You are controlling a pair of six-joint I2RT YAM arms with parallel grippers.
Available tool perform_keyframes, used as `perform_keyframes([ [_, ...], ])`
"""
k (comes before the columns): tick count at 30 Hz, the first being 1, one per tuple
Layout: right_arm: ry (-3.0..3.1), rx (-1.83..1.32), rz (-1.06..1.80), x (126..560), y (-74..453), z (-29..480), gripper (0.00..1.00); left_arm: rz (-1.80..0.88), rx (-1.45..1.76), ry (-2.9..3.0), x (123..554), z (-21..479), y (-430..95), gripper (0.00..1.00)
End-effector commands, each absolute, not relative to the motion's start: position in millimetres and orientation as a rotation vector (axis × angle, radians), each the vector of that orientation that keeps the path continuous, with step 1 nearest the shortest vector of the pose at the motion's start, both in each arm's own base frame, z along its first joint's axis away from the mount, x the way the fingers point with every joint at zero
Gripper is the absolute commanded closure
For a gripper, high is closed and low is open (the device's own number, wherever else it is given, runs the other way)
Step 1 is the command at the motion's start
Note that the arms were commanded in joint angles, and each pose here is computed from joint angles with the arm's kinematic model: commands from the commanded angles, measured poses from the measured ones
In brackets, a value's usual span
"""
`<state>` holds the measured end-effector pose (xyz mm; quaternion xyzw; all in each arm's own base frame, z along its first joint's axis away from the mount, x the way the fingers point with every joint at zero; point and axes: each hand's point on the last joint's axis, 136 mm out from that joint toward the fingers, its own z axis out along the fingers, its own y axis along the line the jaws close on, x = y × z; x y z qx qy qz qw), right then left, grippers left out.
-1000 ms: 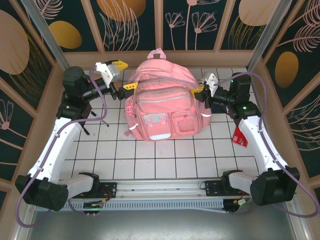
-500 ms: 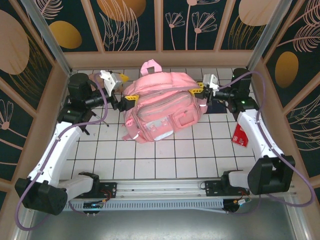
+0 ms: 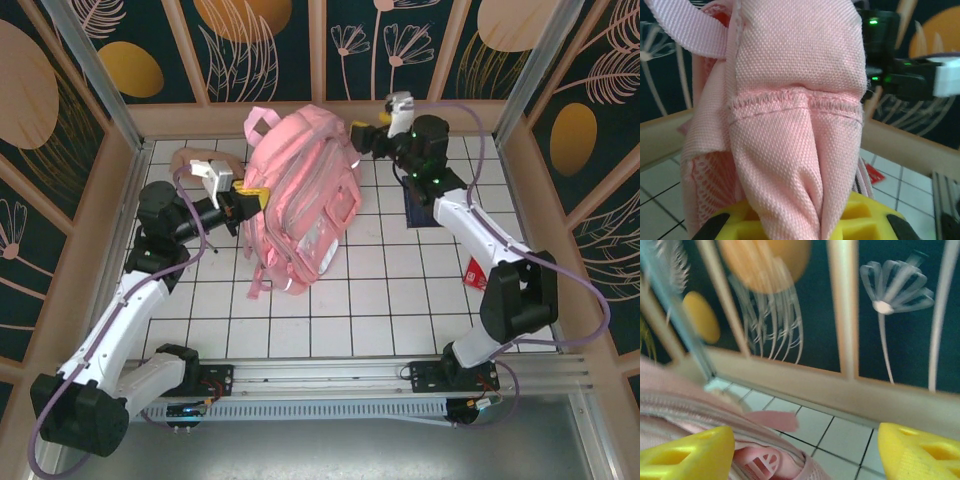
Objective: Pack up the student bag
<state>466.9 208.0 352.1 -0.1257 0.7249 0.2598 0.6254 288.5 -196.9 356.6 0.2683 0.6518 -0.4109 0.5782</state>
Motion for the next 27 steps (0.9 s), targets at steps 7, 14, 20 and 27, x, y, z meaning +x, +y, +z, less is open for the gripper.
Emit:
perform_keyframes([
  [7,1.576,-0.797,1.067,293,283,344,0.32,-1.014,0.012,1.523,356,402,-163,1.00],
  [14,1.615,-0.893,0.779,272,329,287,0.18,-1.070,-0.119,1.614,370,390,-208,1.00],
  [20,1.545,-0.839,0.531,272,334,249,0.16,-1.163,-0.288,1.689,367,368,-242,0.91],
  [27,1.473,-0.984,0.603,264,332,238,0.91,-1.127,-0.195,1.841,357,351,-259,0.62],
])
